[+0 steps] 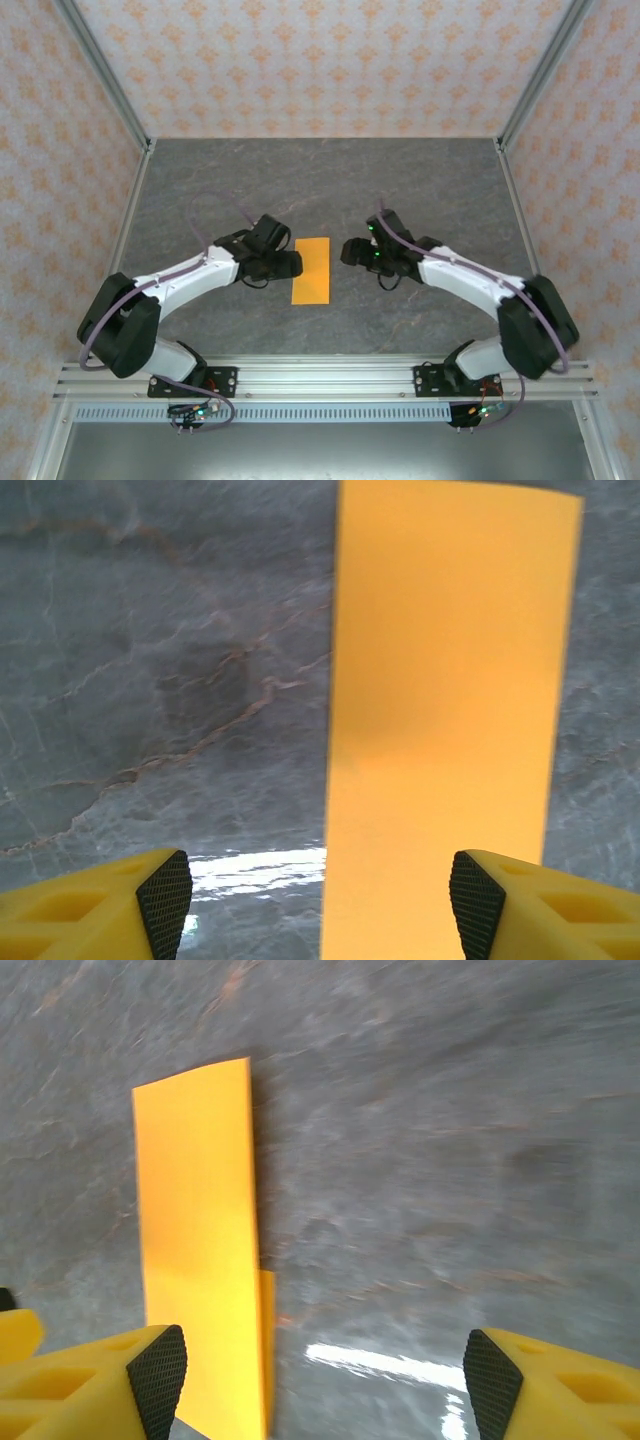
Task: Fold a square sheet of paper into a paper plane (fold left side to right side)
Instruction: Third fold the triangle at the center of the table.
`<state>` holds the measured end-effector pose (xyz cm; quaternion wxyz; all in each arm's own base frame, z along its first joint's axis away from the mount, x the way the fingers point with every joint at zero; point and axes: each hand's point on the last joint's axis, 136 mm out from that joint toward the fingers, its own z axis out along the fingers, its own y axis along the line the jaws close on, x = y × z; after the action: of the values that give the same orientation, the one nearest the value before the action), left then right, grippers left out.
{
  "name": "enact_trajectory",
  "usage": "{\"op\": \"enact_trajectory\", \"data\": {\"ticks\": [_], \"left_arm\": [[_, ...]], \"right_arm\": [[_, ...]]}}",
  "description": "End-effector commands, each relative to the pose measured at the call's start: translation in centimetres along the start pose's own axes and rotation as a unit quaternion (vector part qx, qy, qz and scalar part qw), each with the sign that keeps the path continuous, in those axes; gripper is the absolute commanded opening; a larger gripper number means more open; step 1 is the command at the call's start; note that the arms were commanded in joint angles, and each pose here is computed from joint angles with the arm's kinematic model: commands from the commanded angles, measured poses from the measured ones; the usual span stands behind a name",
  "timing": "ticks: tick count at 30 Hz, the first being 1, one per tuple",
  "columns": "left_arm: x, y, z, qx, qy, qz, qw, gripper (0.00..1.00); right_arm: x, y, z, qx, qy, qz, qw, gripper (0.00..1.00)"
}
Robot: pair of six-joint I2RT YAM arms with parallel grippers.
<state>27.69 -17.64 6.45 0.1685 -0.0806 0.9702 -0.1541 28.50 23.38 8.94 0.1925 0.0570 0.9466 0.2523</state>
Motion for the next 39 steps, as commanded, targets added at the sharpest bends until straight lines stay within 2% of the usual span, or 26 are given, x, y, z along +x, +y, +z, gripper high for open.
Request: {"op": "enact_trajectory", "data": {"ticks": [1, 7, 14, 25, 39], "left_arm": [[-1.3, -3.2, -0.8, 0.118, -0.015, -0.022, 0.993, 0.72], [-1.0, -2.7, 0.1, 0.134, -0.005, -0.036, 0.99, 0.73], [-0.7, -2.6, 0.8, 0.131, 0.006, -0.036, 0.991, 0.73], [-0.4, -2.6, 2.5, 0.123, 0.032, -0.052, 0.991, 0.73], [0.0, -3.6, 4.2, 0.143, 0.063, -0.063, 0.986, 0.69]], "right_arm": [[-2.4, 6.1, 1.5, -0.105, -0.015, -0.004, 0.994, 0.76], [-3.7, 7.9, 6.3, -0.115, 0.003, 0.002, 0.993, 0.73], [-4.1, 7.0, 9.4, -0.075, 0.019, -0.007, 0.997, 0.72], [-2.6, 4.2, 11.1, -0.019, 0.045, -0.021, 0.999, 0.71], [-1.9, 3.5, 11.5, -0.015, 0.057, -0.029, 0.998, 0.67]]}}
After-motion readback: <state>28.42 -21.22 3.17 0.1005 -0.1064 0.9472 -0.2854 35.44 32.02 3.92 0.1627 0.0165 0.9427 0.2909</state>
